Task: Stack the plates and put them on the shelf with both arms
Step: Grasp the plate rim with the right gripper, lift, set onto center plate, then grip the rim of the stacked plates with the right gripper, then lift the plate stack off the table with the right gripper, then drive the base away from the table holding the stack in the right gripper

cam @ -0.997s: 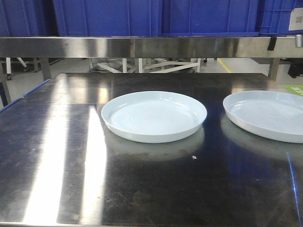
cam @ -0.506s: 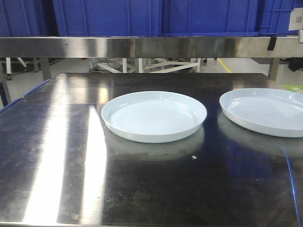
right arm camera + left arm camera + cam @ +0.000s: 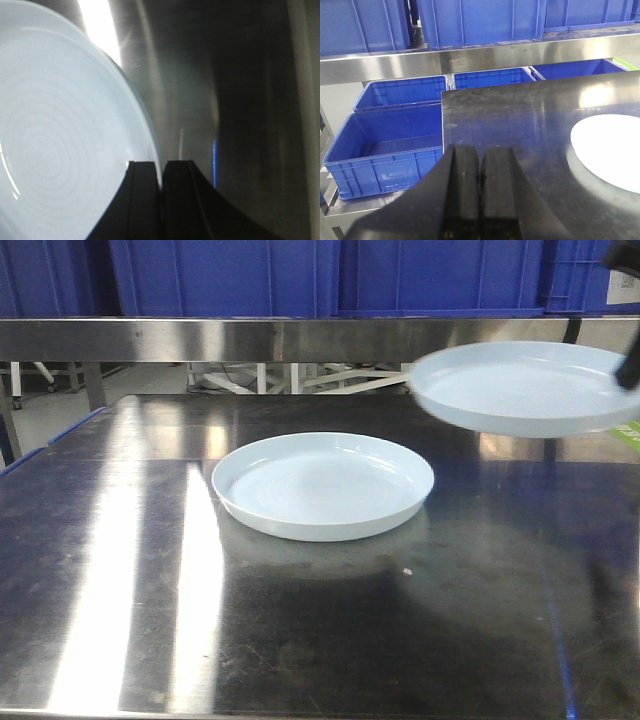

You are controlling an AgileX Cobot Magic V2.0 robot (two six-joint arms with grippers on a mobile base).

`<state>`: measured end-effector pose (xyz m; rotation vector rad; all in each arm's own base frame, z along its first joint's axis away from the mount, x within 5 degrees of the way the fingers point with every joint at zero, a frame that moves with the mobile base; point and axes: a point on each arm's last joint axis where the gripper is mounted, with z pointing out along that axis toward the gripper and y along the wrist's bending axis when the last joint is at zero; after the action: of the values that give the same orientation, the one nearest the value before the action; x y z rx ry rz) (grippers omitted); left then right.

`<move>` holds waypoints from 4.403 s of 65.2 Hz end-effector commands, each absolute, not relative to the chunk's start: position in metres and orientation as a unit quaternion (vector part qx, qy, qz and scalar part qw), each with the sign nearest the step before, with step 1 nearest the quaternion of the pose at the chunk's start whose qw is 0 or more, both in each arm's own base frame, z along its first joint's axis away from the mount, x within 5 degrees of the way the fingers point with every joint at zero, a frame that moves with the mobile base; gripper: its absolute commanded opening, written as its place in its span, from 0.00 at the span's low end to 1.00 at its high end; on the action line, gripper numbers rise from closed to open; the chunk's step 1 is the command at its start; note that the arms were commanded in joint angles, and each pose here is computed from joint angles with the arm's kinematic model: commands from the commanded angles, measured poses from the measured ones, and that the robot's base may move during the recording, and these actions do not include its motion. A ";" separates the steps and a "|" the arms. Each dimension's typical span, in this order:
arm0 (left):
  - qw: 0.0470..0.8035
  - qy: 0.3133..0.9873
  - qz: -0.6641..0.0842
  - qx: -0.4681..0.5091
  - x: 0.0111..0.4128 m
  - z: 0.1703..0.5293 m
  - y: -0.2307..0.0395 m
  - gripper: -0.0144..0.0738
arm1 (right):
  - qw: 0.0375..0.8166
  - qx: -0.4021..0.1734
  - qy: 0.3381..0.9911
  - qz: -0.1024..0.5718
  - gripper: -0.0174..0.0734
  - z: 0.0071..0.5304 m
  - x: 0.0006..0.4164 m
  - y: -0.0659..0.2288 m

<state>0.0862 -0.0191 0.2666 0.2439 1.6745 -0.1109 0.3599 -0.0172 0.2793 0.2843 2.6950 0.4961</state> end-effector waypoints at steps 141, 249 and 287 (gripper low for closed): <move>0.704 0.701 -0.058 0.099 0.087 0.285 -0.020 0.26 | 0.521 -0.046 0.843 0.130 0.25 0.324 0.344 0.086; 0.704 0.701 -0.058 0.099 0.087 0.285 -0.020 0.26 | 0.743 0.020 0.660 0.106 0.25 0.302 0.097 0.011; 0.704 0.701 -0.058 0.099 0.087 0.285 -0.020 0.26 | 0.743 0.020 0.660 0.106 0.25 0.302 0.097 0.011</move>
<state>0.0862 -0.0191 0.2666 0.2439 1.6745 -0.1109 0.0975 0.0147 0.2837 0.0185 1.5698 0.2522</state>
